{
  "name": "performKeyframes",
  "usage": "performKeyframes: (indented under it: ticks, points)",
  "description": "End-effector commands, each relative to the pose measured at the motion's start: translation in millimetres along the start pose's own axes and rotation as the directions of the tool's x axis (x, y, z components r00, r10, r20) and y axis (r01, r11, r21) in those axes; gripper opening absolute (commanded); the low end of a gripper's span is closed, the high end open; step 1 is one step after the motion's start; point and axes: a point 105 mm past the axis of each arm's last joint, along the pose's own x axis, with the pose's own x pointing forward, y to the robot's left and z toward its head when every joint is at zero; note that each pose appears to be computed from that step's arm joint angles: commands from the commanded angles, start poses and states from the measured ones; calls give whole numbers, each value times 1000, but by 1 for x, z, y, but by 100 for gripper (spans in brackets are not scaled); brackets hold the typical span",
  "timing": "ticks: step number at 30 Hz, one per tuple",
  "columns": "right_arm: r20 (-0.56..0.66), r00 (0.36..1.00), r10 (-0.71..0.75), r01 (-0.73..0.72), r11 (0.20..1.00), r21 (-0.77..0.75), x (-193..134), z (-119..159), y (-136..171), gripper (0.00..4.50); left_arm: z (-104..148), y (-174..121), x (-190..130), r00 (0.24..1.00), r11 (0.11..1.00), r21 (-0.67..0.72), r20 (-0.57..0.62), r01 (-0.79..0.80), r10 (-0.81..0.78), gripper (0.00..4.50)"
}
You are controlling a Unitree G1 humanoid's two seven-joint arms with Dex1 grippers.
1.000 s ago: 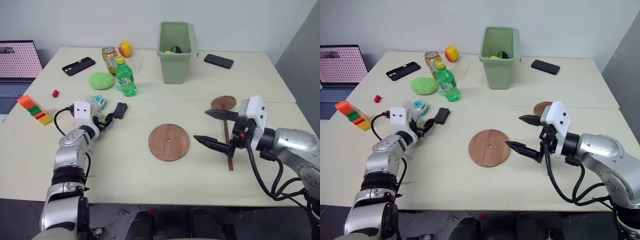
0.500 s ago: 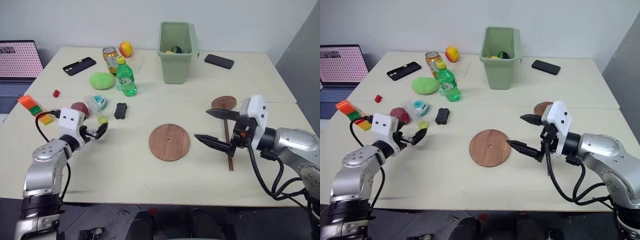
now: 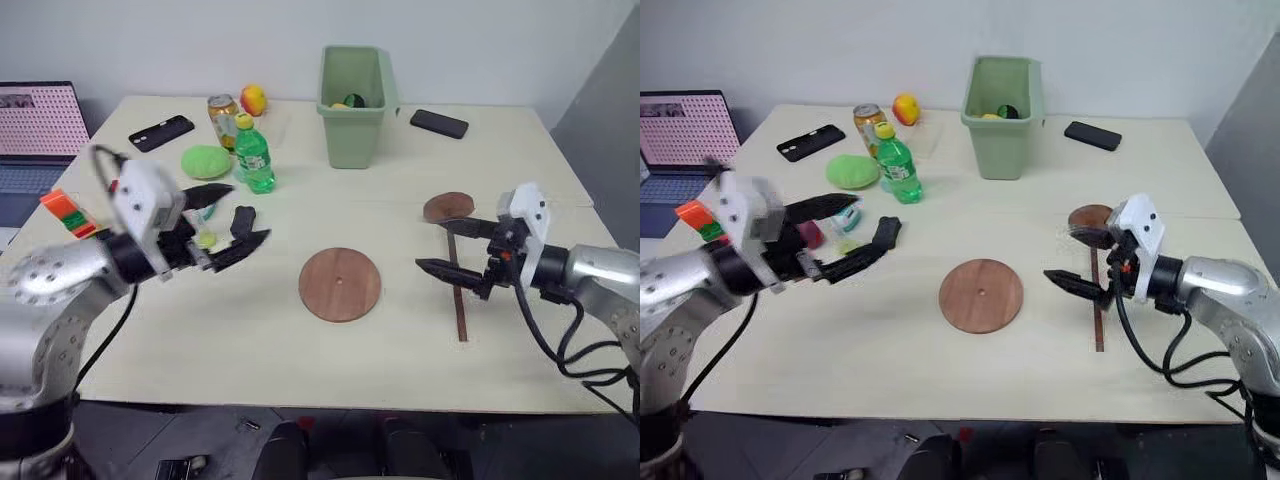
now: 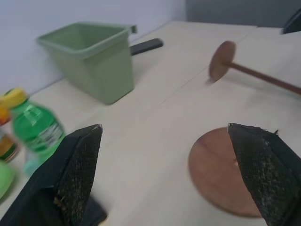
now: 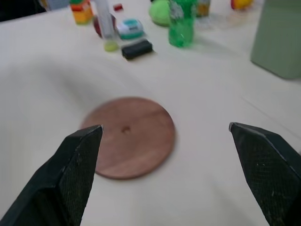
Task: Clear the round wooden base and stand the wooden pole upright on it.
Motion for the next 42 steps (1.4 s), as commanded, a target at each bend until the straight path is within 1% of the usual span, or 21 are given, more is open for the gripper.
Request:
performKeyframes:
  ticks: [1,2,4,5,9,12,14,16,18,20,21,23,24,26,29,30,32,35,37,39,42]
  points:
    - [-144,978,-154,160,987,32,5,-12,-32,450,9,-11,16,978,979,24,52,202,-203,447]
    - [-165,972,-170,183,981,66,6,-11,-36,450,10,-12,18,972,975,28,66,222,-224,447]
    - [-255,939,-229,256,964,74,10,-12,-47,450,11,-16,22,956,960,30,94,277,-279,447]
    - [-307,922,-237,283,952,115,10,-16,-50,450,10,-19,22,949,953,27,95,300,-301,447]
    - [-404,891,-208,309,929,203,15,-28,-49,450,7,-27,22,928,934,26,100,357,-358,447]
    - [-469,863,-187,324,918,229,23,-40,-45,450,5,-30,20,922,926,14,94,377,-376,447]
    - [-520,831,-198,361,903,233,31,-54,-48,450,1,-32,16,917,920,22,74,392,-392,447]
    - [-536,812,-230,393,895,210,37,-61,-54,415,0,-26,18,936,939,24,76,343,-344,450]
    - [-537,809,-238,402,891,210,40,-61,-57,375,0,-22,19,949,953,19,87,303,-304,450]
    - [-533,814,-232,401,888,226,40,-60,-56,315,-1,-22,19,956,961,8,96,277,-276,450]
    - [-527,819,-226,397,887,237,41,-58,-56,300,-3,-24,18,958,962,2,94,272,-271,450]
    - [-522,825,-217,390,886,249,41,-57,-54,242,-6,-28,16,959,963,-4,88,270,-269,450]
    - [-521,826,-215,389,887,251,41,-56,-53,223,-8,-29,15,959,962,-11,83,272,-270,450]
    - [-517,831,-206,381,888,259,42,-55,-51,170,-12,-34,11,957,959,-16,64,283,-282,450]
    - [-461,858,-227,387,876,288,44,-44,-54,94,-18,-35,7,958,959,-6,35,283,-283,450]
    - [-424,872,-246,387,876,289,46,-37,-56,62,-20,-33,6,960,961,-7,30,277,-277,450]
    - [-339,900,-274,382,870,312,49,-20,-60,23,-22,-30,4,964,964,-14,22,264,-264,450]
    - [-178,928,-327,369,868,331,51,8,-66,24,-30,-28,0,968,968,-20,-7,251,-251,450]
    - [-20,939,-343,331,889,315,51,33,-65,24,-39,-23,-5,975,975,-26,-34,220,-220,450]
    - [158,942,-295,243,927,284,50,61,-50,24,-46,-17,-9,986,986,-46,-44,159,-161,450]
    - [340,910,-236,162,959,234,49,87,-29,24,-48,-19,-10,994,992,-61,-20,107,-108,450]
